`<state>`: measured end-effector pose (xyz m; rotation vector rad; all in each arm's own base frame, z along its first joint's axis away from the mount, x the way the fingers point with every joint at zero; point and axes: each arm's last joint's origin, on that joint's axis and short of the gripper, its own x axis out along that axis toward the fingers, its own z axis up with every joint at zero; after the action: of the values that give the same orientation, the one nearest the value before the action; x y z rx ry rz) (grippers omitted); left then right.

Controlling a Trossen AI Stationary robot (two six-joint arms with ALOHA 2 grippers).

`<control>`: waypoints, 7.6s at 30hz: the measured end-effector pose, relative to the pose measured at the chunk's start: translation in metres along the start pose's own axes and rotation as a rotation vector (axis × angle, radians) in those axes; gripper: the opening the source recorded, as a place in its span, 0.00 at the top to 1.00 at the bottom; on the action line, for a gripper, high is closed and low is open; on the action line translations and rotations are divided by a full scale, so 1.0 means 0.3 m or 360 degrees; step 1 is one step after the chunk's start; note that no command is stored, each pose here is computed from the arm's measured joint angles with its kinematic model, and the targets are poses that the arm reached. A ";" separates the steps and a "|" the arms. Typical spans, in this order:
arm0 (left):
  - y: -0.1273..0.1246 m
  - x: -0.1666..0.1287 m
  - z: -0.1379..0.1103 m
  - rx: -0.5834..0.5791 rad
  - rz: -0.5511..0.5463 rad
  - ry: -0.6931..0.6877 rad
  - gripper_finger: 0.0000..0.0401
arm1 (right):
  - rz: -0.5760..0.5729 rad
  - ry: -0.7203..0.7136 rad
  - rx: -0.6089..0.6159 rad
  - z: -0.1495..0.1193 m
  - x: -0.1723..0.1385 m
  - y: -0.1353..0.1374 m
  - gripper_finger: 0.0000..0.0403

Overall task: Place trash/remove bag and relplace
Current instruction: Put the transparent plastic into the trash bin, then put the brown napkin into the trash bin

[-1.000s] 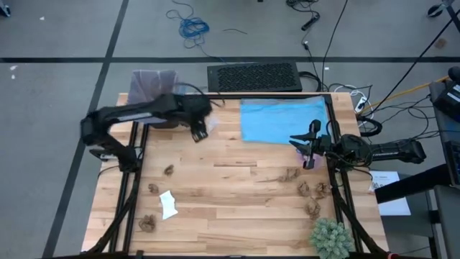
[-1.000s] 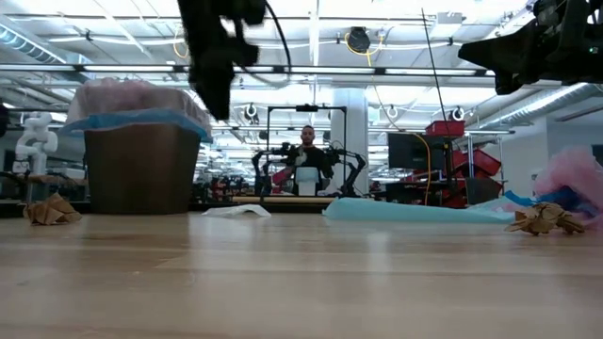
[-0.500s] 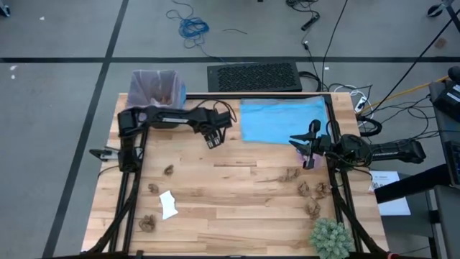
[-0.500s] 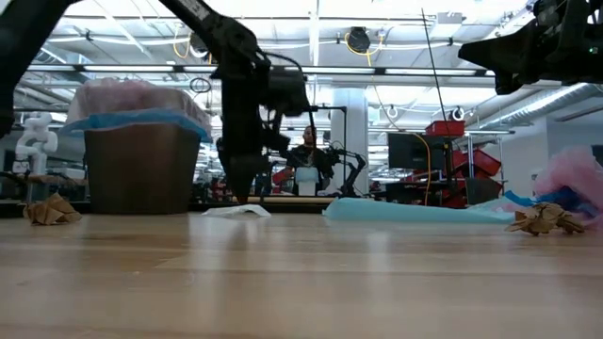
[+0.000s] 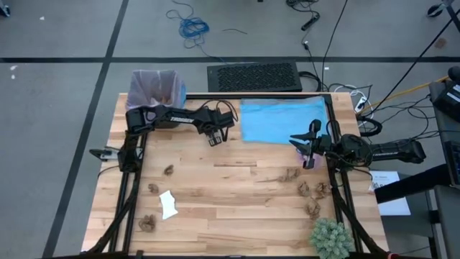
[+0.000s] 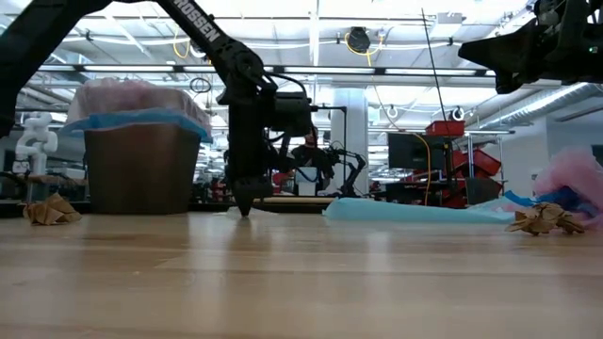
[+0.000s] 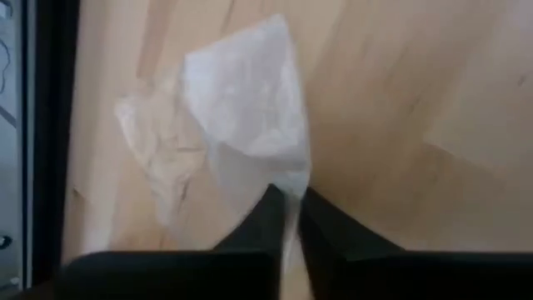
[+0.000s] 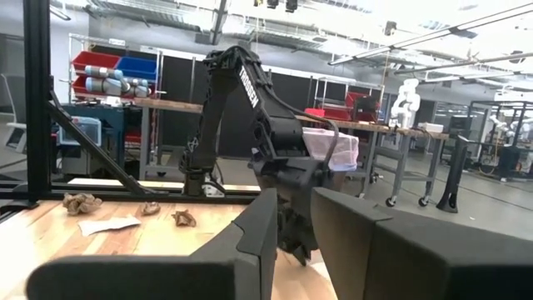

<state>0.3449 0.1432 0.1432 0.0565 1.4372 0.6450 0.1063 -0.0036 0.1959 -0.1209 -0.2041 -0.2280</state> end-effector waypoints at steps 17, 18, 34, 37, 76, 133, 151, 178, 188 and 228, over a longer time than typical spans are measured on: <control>0.145 -0.529 -0.099 -0.0169 0.0387 -0.0426 1.00 | 0.0001 0.0005 0.0003 -0.001 0.000 0.000 0.82; 0.169 -0.574 -0.120 -0.0230 0.0412 -0.0462 1.00 | 0.0001 0.0005 0.0003 -0.001 0.000 0.000 0.82; 0.395 -0.839 -0.425 -0.0865 0.0733 -0.0511 1.00 | 0.0001 0.0005 0.0010 -0.001 0.000 0.000 0.82; 0.402 -0.825 -0.455 -0.0941 0.0757 -0.0404 1.00 | 0.0001 0.0005 0.0010 -0.001 0.000 0.000 0.82; 0.462 -0.605 -0.468 -0.0847 0.0523 -0.0174 0.62 | 0.0002 0.0003 0.0015 -0.001 0.000 0.000 0.82; -0.207 -0.523 -0.589 -0.0587 -0.0440 0.0405 1.00 | 0.0018 0.0022 0.0053 -0.005 0.000 0.002 0.83; -0.275 -0.359 -0.707 -0.0742 -0.0358 0.0556 0.68 | 0.0015 0.0000 0.0058 0.000 0.000 0.001 0.83; -0.167 -0.611 -0.494 -0.0596 -0.0111 -0.0263 1.00 | 0.0013 -0.0014 0.0061 0.003 0.000 0.001 0.83; 0.167 -0.835 -0.416 -0.0859 0.0462 -0.0486 1.00 | 0.0012 -0.0023 0.0057 0.004 0.000 0.000 0.83; 0.668 -0.437 -0.402 -0.0791 -0.0017 0.0435 0.71 | 0.0016 0.0002 0.0070 -0.001 0.000 0.001 0.83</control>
<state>0.1583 0.2107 0.3236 -0.4438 1.4963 1.0135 0.1064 -0.0033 0.1957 -0.0784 -0.2070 -0.2137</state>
